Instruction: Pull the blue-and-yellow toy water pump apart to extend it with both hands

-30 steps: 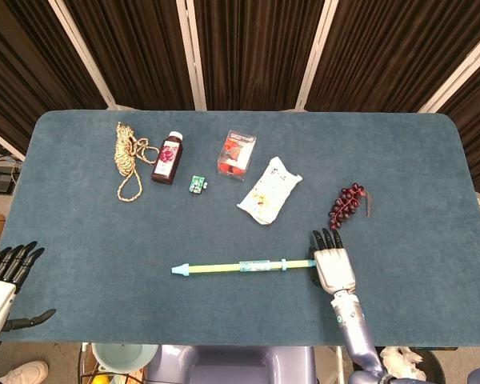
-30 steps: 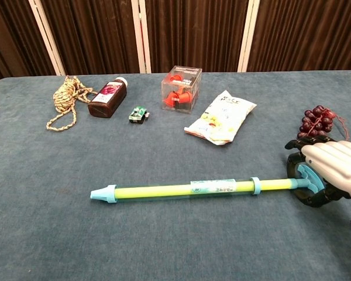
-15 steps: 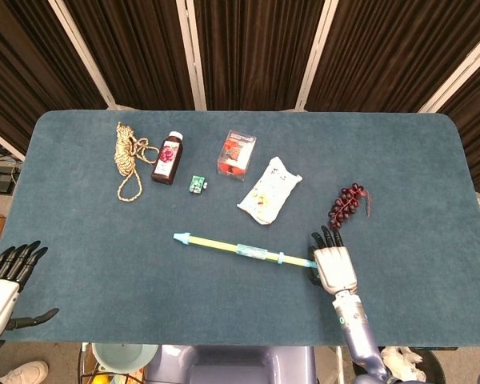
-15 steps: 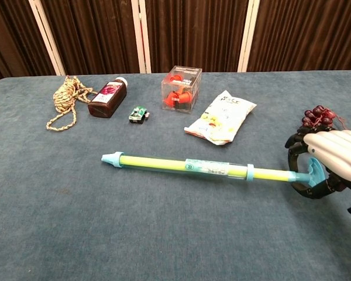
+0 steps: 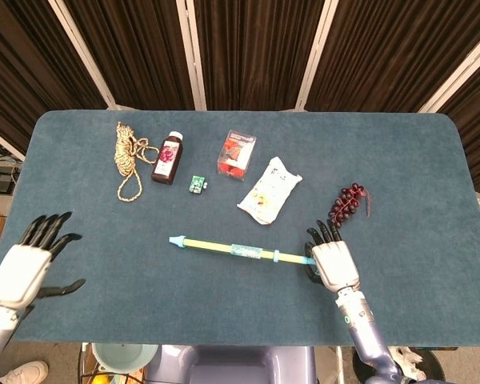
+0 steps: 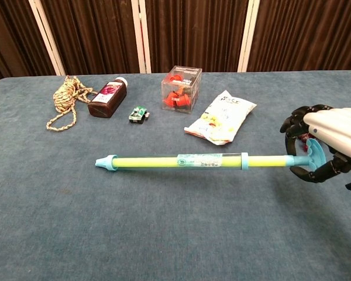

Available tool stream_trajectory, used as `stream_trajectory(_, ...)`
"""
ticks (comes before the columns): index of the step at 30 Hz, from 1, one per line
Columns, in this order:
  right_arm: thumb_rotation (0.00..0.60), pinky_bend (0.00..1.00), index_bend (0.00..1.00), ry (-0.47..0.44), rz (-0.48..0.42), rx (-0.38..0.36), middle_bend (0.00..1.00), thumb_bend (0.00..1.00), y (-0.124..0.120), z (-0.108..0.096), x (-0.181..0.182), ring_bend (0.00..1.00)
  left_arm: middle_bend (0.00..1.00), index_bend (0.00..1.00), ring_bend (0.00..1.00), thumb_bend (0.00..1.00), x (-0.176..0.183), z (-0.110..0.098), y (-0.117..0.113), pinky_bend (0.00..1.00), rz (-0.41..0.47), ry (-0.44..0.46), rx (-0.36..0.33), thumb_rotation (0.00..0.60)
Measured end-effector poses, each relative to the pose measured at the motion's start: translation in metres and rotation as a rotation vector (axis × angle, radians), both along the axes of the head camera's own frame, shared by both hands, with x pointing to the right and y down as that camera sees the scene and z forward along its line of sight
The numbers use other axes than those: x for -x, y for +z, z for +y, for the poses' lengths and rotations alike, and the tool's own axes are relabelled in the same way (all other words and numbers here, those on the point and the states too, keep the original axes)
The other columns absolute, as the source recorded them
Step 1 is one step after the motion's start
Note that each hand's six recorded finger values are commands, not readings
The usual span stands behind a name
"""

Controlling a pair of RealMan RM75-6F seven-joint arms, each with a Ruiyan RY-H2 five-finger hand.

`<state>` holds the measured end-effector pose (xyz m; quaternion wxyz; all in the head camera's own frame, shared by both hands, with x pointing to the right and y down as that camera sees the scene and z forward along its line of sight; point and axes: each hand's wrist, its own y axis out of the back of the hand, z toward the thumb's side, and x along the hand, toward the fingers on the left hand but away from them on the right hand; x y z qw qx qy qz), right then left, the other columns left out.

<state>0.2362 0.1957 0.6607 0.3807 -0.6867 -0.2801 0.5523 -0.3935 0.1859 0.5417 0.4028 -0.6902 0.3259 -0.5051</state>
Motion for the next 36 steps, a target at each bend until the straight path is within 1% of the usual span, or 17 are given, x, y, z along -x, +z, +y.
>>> stream_trajectory(5, 0.600, 0.01, 0.81, 0.002, 0.000, 0.004, 0.22, 0.51, 0.000, -0.001, -0.001, 0.08, 0.00, 0.35, 0.00, 0.18, -0.026, -0.031, 0.013, 0.02, -0.051, 0.054, -0.011, 0.600)
stream_trajectory(7, 0.600, 0.01, 0.81, 0.002, 0.000, 0.001, 0.22, 0.51, -0.001, -0.002, -0.002, 0.08, 0.00, 0.37, 0.00, 0.18, -0.035, -0.039, 0.020, 0.02, -0.065, 0.065, -0.006, 0.600)
stream_trajectory(11, 0.600, 0.01, 0.81, 0.003, 0.001, -0.002, 0.22, 0.51, -0.002, -0.004, -0.002, 0.08, 0.00, 0.38, 0.00, 0.18, -0.057, -0.052, 0.043, 0.02, -0.084, 0.082, 0.022, 0.600)
stream_trajectory(17, 0.600, 0.01, 0.81, 0.001, 0.005, -0.008, 0.22, 0.51, -0.005, -0.006, -0.003, 0.08, 0.00, 0.39, 0.00, 0.18, -0.087, -0.058, 0.081, 0.02, -0.112, 0.121, 0.069, 0.600)
stream_trajectory(21, 0.600, 0.01, 0.82, 0.003, 0.007, -0.008, 0.22, 0.51, -0.005, -0.007, -0.004, 0.08, 0.00, 0.40, 0.00, 0.23, -0.105, -0.058, 0.102, 0.02, -0.131, 0.153, 0.080, 0.600)
stream_trajectory(23, 0.600, 0.01, 0.81, 0.004, 0.009, -0.005, 0.22, 0.51, -0.005, -0.006, -0.005, 0.08, 0.00, 0.40, 0.00, 0.23, -0.114, -0.059, 0.111, 0.02, -0.145, 0.172, 0.077, 0.600)
stream_trajectory(30, 0.600, 0.01, 0.81, 0.006, 0.013, 0.003, 0.22, 0.51, -0.003, -0.004, -0.007, 0.08, 0.00, 0.43, 0.00, 0.25, -0.134, -0.058, 0.130, 0.02, -0.161, 0.203, 0.082, 0.600)
stream_trajectory(36, 0.600, 0.01, 0.81, 0.004, 0.011, 0.005, 0.22, 0.51, -0.003, -0.003, -0.006, 0.08, 0.00, 0.44, 0.00, 0.25, -0.149, -0.053, 0.148, 0.02, -0.162, 0.216, 0.106, 0.600)
